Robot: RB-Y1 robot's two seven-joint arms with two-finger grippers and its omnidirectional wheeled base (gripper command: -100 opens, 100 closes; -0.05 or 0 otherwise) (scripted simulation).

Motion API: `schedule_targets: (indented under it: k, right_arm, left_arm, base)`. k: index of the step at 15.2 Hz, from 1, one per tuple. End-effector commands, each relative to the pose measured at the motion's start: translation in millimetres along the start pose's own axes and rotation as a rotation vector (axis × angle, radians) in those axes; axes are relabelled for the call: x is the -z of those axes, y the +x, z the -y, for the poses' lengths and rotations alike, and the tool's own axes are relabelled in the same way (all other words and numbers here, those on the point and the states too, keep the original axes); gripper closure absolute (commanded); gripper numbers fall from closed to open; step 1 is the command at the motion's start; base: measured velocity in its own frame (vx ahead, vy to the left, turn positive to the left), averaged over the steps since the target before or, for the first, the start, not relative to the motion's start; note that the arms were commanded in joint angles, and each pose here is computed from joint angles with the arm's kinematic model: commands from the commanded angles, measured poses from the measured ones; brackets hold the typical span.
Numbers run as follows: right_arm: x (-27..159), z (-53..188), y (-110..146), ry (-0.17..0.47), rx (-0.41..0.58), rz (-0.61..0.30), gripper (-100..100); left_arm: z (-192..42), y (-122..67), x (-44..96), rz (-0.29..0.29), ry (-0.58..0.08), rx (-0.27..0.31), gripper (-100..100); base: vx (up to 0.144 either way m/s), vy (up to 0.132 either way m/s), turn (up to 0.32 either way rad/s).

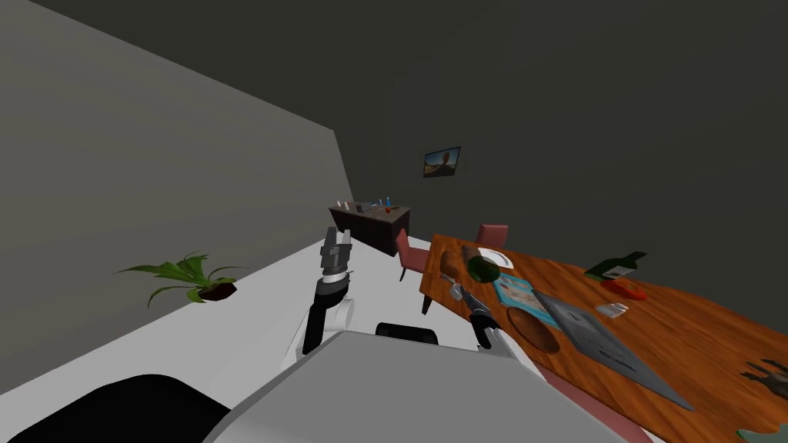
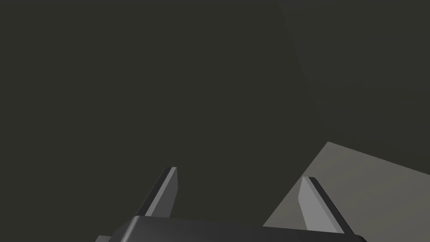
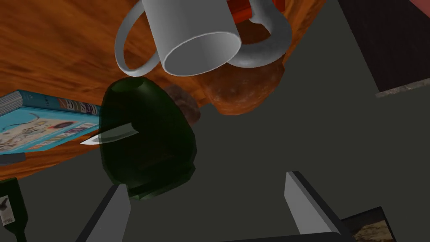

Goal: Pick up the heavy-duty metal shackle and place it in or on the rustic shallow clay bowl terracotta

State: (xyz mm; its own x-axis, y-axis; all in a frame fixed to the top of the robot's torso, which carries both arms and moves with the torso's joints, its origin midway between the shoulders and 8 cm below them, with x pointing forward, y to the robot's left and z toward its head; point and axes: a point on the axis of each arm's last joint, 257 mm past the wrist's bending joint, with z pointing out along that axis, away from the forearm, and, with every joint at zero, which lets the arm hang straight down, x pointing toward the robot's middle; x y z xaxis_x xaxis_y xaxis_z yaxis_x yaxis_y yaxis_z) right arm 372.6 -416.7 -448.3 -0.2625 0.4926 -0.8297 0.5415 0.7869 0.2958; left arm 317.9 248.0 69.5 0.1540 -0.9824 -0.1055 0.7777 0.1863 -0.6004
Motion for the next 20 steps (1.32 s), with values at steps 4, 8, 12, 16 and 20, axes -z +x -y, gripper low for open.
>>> schedule_targets:
  k: [4, 8, 12, 16, 20]
  right_arm:
    - [-8.5, 30.0, 17.8, 0.099, 0.118, -0.026, -100]
    - [-8.0, 56.0, 29.7, 0.177, 0.181, -0.047, -100]
    - [-4.3, 83.4, 47.7, 0.244, 0.285, -0.084, -100]
    - [-0.6, 103.7, 57.9, 0.298, 0.356, -0.107, -100]
    - [3.8, 128.2, 61.7, 0.378, 0.456, -0.120, -100]
  left_arm:
    - [0.0, 0.0, 0.0, 0.000, 0.000, 0.000, 0]
    - [0.0, 0.0, 0.0, 0.000, 0.000, 0.000, 0]
    - [0.0, 0.0, 0.0, 0.000, 0.000, 0.000, 0]
    - [0.0, 0.0, 0.0, 0.000, 0.000, 0.000, 0]
    - [0.0, 0.0, 0.0, 0.000, 0.000, 0.000, 0]
  base:
    - [0.003, 0.010, 0.202]
    - [0.009, 0.008, 0.123]
    - [0.008, 0.008, 0.209]
    - [0.010, 0.004, 0.155]
    - [0.009, 0.004, 0.187]
